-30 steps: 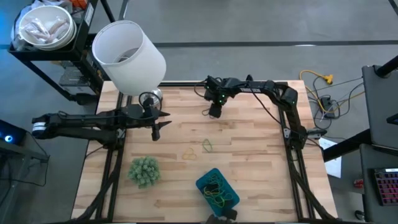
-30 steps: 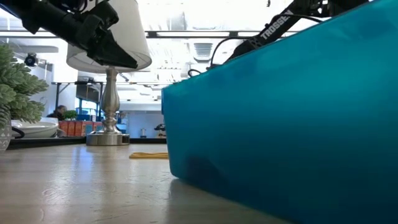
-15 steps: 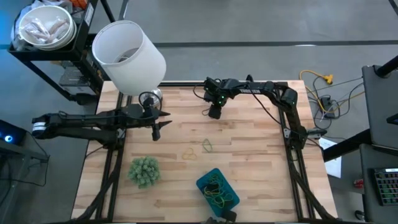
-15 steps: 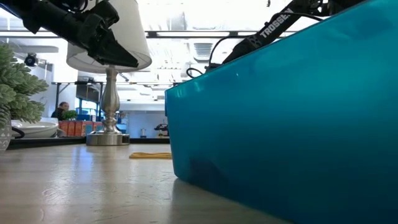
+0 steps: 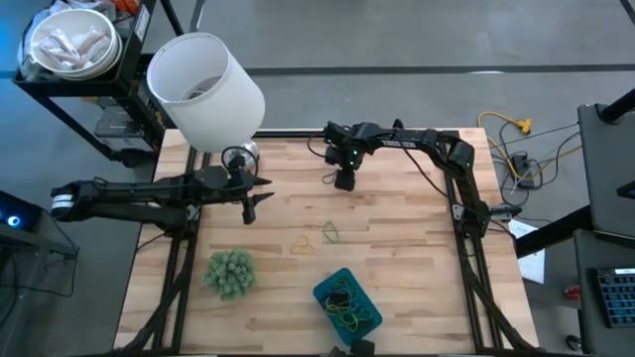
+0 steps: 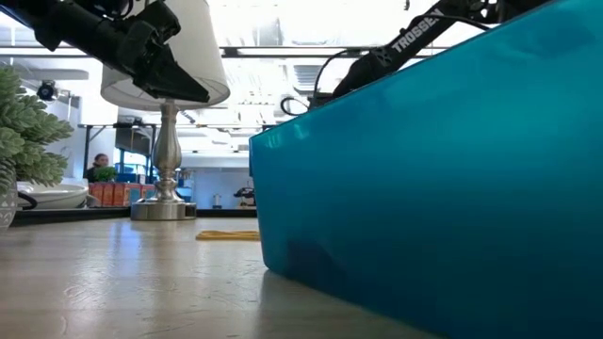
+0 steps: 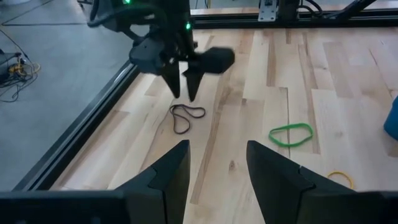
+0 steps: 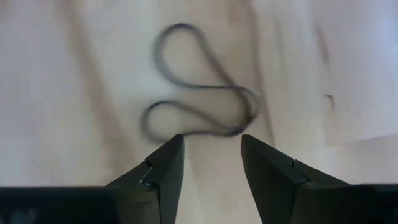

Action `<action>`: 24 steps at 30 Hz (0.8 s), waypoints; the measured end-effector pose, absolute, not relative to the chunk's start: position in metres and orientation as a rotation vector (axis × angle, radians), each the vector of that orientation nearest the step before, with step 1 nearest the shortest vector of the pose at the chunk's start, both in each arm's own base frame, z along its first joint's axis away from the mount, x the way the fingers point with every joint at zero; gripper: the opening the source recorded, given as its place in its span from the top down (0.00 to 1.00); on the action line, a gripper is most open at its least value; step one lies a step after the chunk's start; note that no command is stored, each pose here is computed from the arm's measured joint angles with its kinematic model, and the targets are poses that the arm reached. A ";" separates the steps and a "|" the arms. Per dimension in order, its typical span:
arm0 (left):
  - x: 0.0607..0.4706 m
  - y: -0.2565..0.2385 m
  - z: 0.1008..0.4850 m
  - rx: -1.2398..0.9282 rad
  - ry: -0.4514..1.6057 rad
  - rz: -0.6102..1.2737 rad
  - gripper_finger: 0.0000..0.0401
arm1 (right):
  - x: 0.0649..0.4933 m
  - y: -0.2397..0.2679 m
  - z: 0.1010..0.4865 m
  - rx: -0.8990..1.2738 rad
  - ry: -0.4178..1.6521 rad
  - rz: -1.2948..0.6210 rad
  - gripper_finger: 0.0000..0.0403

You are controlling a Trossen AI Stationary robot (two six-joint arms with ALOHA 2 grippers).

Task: Pick and place rubber bands into bin
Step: Put the purple rubber band into the blue bin

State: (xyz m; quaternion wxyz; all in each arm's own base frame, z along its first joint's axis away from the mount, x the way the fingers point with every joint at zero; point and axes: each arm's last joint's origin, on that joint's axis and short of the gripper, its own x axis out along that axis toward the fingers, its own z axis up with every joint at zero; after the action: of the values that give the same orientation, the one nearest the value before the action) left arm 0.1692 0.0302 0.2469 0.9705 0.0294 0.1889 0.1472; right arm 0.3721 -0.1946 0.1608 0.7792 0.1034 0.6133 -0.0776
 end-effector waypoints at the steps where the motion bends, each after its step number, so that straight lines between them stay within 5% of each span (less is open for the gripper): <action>1: 0.169 0.030 0.247 0.059 0.381 0.297 0.64 | 0.372 -0.194 0.165 0.214 1.333 -0.129 0.62; 6: 0.169 0.030 0.246 0.059 0.382 0.297 0.64 | 0.374 -0.191 0.178 0.159 1.329 0.025 0.60; 24: 0.169 0.030 0.244 0.059 0.393 0.297 0.64 | 0.371 -0.188 0.173 0.086 1.367 0.114 0.64</action>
State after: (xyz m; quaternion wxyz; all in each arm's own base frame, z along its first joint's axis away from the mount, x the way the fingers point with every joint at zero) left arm 0.1693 0.0303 0.2439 0.9694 0.0293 0.1946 0.1468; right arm 0.3707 -0.1882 0.1729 0.7730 0.0397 0.6310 0.0528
